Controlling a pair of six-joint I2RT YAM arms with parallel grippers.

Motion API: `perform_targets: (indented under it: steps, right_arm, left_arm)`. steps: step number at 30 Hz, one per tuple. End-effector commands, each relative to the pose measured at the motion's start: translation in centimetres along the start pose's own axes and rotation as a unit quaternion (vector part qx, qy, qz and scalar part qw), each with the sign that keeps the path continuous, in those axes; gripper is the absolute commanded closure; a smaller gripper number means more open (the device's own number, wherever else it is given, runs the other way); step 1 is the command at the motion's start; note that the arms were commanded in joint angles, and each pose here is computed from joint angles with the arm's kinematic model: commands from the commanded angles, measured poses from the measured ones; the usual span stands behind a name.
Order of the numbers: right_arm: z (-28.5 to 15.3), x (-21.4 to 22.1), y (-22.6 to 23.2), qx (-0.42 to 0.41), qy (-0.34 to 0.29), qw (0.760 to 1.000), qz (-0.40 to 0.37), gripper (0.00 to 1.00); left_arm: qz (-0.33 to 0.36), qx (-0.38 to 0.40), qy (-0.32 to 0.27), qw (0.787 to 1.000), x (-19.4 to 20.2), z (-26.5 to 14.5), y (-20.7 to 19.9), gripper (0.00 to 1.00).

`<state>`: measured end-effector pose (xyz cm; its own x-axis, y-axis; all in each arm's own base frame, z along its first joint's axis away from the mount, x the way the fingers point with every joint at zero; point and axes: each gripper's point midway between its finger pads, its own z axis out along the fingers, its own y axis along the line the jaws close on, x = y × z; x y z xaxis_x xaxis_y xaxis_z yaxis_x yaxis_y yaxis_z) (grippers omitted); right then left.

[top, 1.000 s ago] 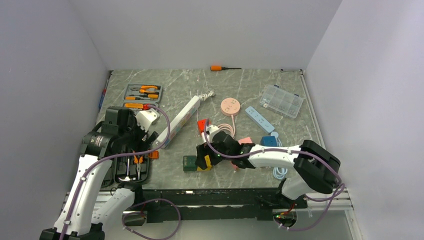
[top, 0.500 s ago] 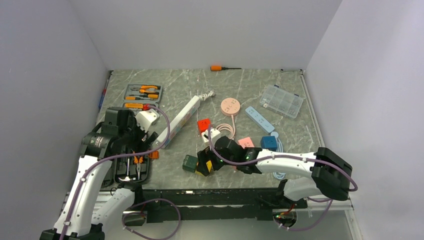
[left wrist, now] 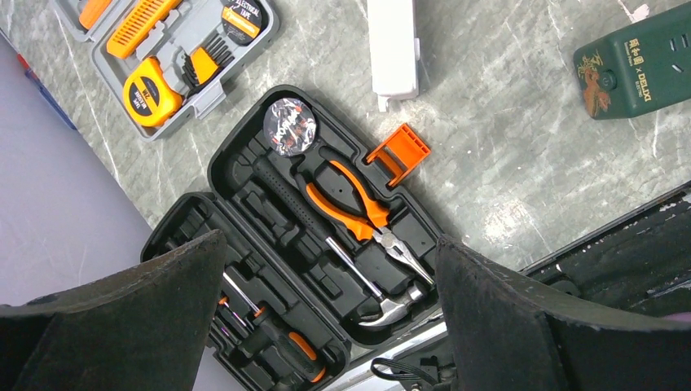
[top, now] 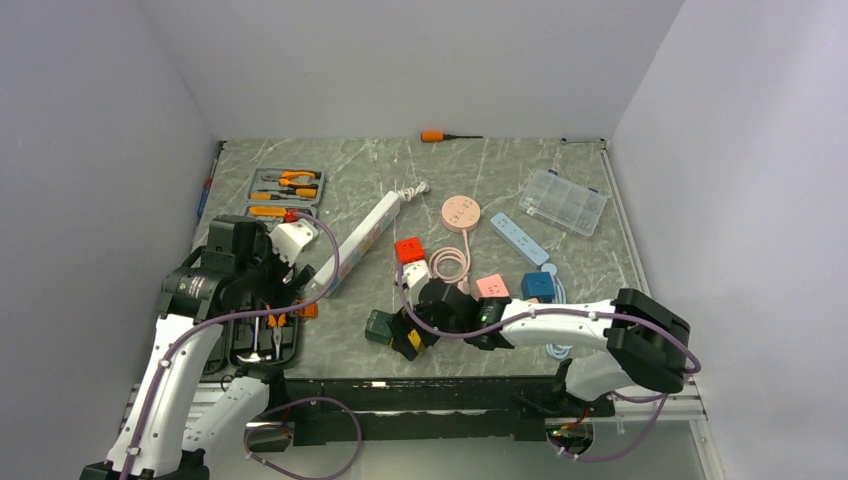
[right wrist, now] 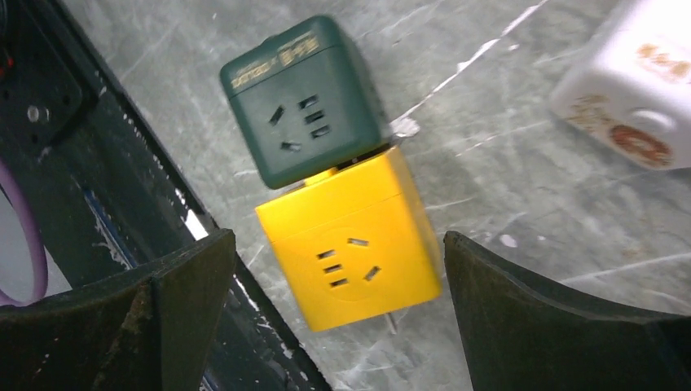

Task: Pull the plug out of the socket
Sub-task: Remove the plug from the socket.

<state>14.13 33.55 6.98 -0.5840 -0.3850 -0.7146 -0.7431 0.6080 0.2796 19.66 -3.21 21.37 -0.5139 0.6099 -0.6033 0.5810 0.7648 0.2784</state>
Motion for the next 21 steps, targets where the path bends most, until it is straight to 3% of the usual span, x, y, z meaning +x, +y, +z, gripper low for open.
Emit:
perform_targets:
  steps: [1,6,16,21]
  right_arm:
    - [0.9,-0.2,2.0,-0.017,-0.018,0.999,-0.047,0.0]
    - [2.0,0.8,2.8,-0.001,-0.001,0.998,-0.063,0.0]
    - [3.3,0.3,-0.1,0.089,-0.012,0.994,-0.061,0.05]
    - [3.3,0.0,-0.4,0.093,-0.03,0.994,-0.056,0.21]
  left_arm:
    - [0.006,-0.01,-0.006,1.0,-0.2,-0.3,0.4,0.01]
    - [0.005,-0.008,-0.008,1.0,-0.3,-0.2,0.4,0.01]
    - [0.007,-0.001,-0.011,1.0,-0.4,-0.3,0.1,0.01]
    - [0.011,0.001,-0.014,1.0,-0.4,-0.4,0.0,0.01]
